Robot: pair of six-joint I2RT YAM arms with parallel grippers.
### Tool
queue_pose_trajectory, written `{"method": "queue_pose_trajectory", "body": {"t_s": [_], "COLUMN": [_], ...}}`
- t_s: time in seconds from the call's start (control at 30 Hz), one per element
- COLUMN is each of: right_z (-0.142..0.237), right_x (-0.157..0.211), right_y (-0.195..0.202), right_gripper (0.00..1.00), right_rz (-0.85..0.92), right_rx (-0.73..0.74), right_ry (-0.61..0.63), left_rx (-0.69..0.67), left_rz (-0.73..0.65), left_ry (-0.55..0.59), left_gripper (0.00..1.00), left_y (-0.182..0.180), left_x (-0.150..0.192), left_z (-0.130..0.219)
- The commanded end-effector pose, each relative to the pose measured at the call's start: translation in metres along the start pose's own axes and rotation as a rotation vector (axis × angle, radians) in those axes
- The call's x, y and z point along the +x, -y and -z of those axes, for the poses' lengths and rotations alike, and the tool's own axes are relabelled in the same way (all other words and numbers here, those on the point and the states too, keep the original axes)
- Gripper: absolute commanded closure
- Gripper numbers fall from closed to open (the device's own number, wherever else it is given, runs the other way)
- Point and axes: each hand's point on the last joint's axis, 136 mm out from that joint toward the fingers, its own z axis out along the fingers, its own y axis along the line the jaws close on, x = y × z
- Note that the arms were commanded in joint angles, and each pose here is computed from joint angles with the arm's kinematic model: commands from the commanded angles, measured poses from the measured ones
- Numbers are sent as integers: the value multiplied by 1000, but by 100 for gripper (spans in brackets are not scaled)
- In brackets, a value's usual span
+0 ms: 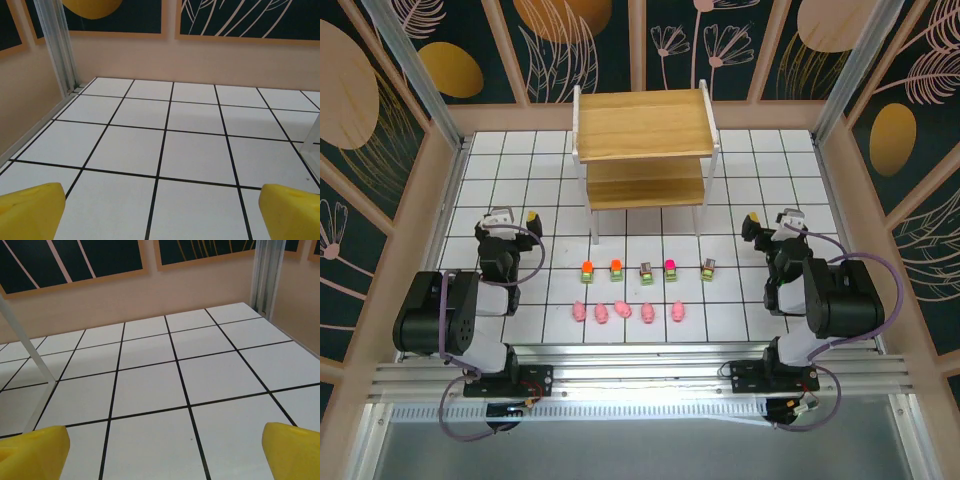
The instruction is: Place and organize the plastic toys onto the shelf
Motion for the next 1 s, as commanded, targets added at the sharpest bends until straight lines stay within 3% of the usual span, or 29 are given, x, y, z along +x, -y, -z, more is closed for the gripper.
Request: {"method": "queue_pose_trajectory", "body": {"t_s": [0.0,0.97], "right_z": [-1,0], "right_x": [-10,-11], "right_y": [-1,-5], "right_gripper": [1,2], "right_rz": [-12,10], "right_rx": [-19,-6], "right_ry": [35,45], "left_rx": [-10,5], "left_rz": [17,15], "left_ry": [18,31], "left_gripper": [1,1], "left_y": [-3,-1], "left_x": [-6,-8], "left_z": [-2,1]}}
